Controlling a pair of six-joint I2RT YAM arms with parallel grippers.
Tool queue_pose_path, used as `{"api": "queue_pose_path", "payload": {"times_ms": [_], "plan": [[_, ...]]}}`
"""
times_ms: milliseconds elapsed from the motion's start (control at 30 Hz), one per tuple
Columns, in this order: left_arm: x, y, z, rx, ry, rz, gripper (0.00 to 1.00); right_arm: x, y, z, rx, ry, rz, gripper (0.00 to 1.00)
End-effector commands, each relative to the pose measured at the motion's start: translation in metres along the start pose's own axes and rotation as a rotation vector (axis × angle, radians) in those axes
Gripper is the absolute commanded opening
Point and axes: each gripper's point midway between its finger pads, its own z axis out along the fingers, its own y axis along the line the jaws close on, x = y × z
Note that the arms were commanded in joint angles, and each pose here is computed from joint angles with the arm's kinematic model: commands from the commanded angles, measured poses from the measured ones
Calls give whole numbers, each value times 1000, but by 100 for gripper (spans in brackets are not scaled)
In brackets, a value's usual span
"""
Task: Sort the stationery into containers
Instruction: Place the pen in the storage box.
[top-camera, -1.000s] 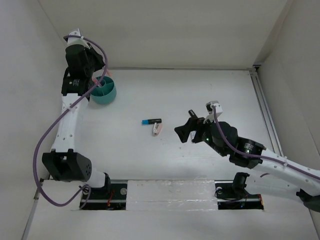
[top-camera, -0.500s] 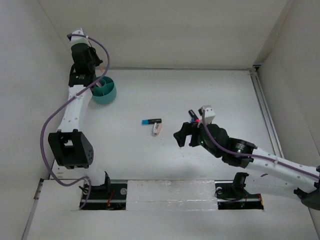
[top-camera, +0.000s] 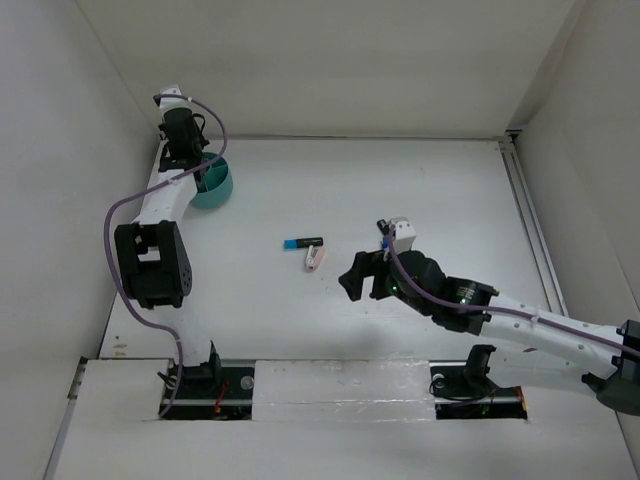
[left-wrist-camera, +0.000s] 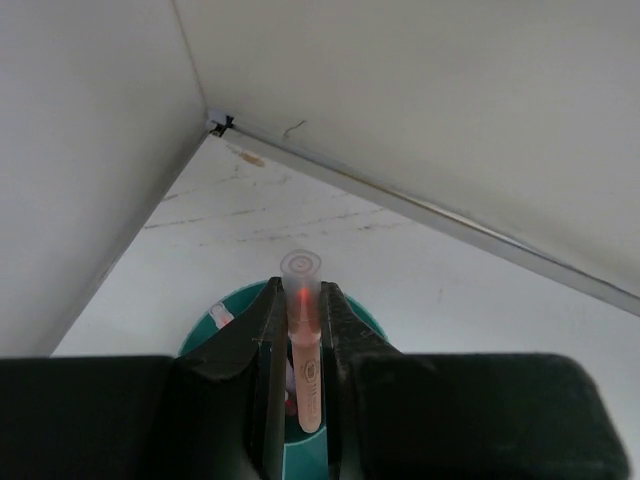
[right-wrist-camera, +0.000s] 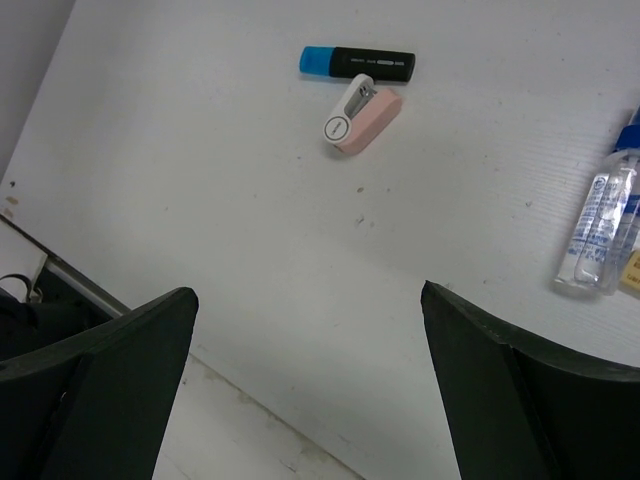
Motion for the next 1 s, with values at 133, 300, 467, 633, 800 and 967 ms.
{"api": "queue_pose_path", "payload": {"times_ms": [133, 300, 467, 633, 800, 967], "plan": [[-17, 6, 15, -53, -88, -7, 0, -8, 9, -1, -42, -40, 45, 100], [-15, 10, 20, -81, -103, -22, 0, -4, 9, 3, -35, -31, 41, 100], [10, 19, 22, -117, -66, -25, 0, -2, 8, 5, -30, -24, 38, 100], [19, 21, 20, -119, -56, -34, 0, -4, 9, 3, -35, -31, 41, 100], [10, 14, 16, -80, -67, -40, 18, -1, 7, 4, -30, -24, 38, 100], [-6, 2, 4, -29, -91, -57, 34, -5, 8, 0, -41, -38, 44, 100]]}}
